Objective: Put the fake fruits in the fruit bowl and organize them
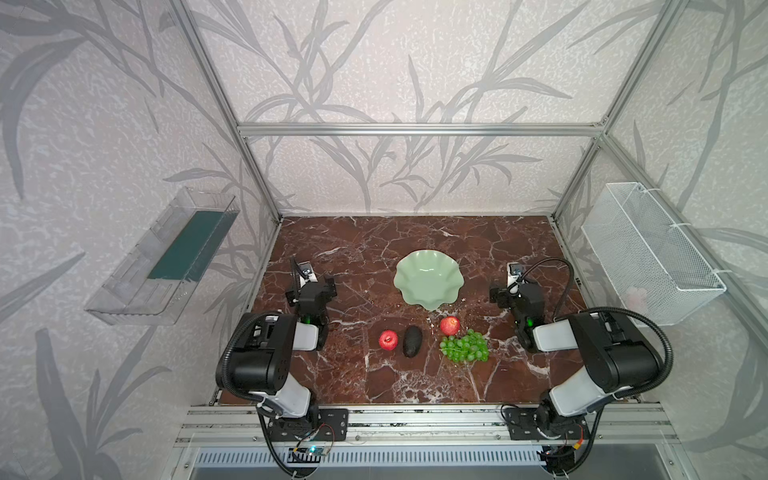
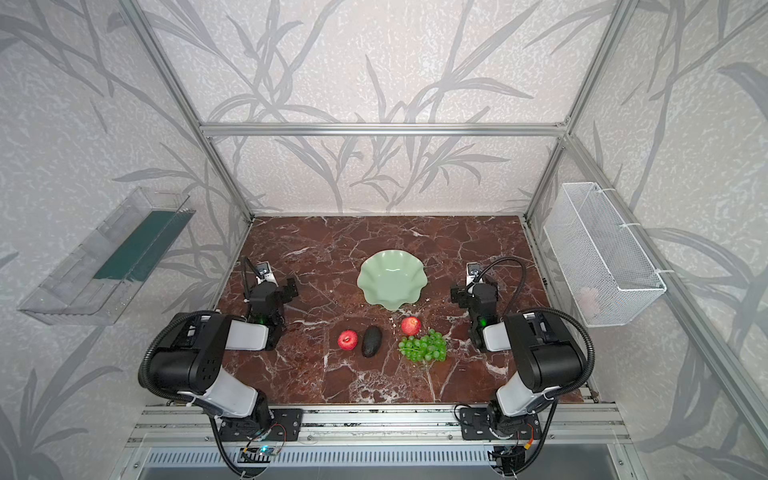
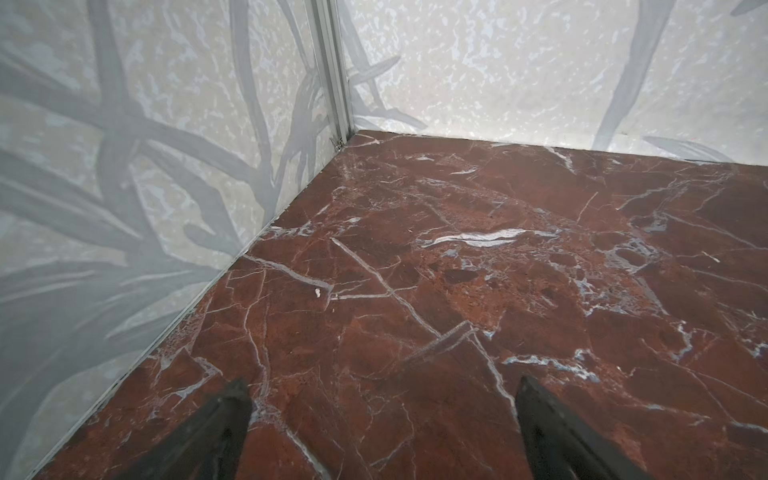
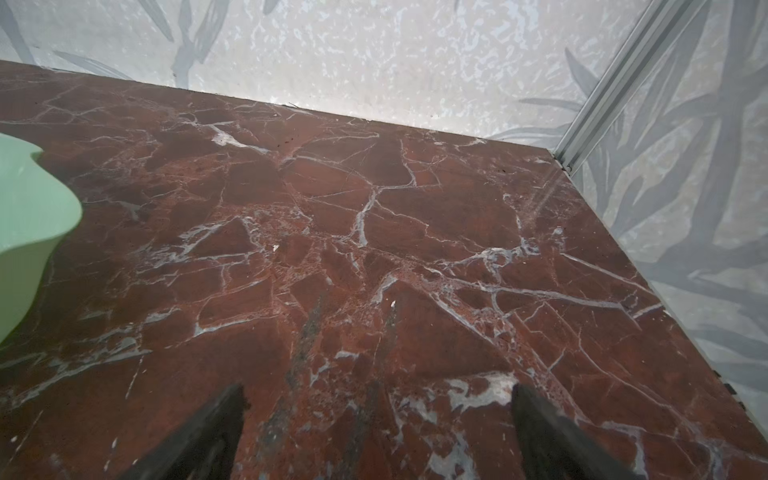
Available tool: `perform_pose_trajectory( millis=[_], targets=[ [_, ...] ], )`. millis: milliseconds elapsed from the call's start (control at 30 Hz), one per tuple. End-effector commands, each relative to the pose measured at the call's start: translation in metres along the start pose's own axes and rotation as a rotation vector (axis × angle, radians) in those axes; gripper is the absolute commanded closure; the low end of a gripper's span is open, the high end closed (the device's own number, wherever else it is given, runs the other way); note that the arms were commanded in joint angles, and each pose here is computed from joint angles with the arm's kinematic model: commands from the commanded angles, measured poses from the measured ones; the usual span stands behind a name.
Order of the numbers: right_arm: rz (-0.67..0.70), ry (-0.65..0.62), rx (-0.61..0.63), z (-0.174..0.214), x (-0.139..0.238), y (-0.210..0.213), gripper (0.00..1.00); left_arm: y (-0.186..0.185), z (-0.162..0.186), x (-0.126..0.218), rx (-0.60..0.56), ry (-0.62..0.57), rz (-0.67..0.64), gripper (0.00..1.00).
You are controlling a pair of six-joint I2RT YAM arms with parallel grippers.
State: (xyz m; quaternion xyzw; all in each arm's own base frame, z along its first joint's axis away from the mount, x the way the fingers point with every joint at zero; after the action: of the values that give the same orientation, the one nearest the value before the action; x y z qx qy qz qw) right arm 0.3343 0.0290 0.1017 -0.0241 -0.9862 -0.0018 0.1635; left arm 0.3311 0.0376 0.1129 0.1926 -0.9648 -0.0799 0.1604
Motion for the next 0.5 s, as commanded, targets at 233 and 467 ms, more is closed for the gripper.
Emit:
perform_pose_trajectory(
  millis=[233,467],
  targets=[
    [-0.008,-0.037,-0.001,-0.0114,-0.0006,0.0017,0.01,0.0000,-0.0048,-0.0005,0.011,-0.012,0.008,0.01],
    [-0.007,-0.036,-0.002,-0.0114,-0.0006,0.0014,0.01,0.0005,-0.0046,-0.0007,0.012,-0.012,0.006,0.01]
  ],
)
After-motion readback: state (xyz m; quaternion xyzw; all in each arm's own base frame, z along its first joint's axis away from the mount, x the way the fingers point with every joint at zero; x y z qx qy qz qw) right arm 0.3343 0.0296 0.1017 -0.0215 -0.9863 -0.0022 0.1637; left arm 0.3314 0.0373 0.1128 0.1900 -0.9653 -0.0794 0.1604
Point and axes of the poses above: each gripper's point midway between its finger pads, its own x axis back along the fingers, its own y axis along the line the jaws close on, z = x × y, the point moved 6 cm from there along x, back along the fingers, and after that the axes turned 8 degrees about -x, right-handed, at the moved point
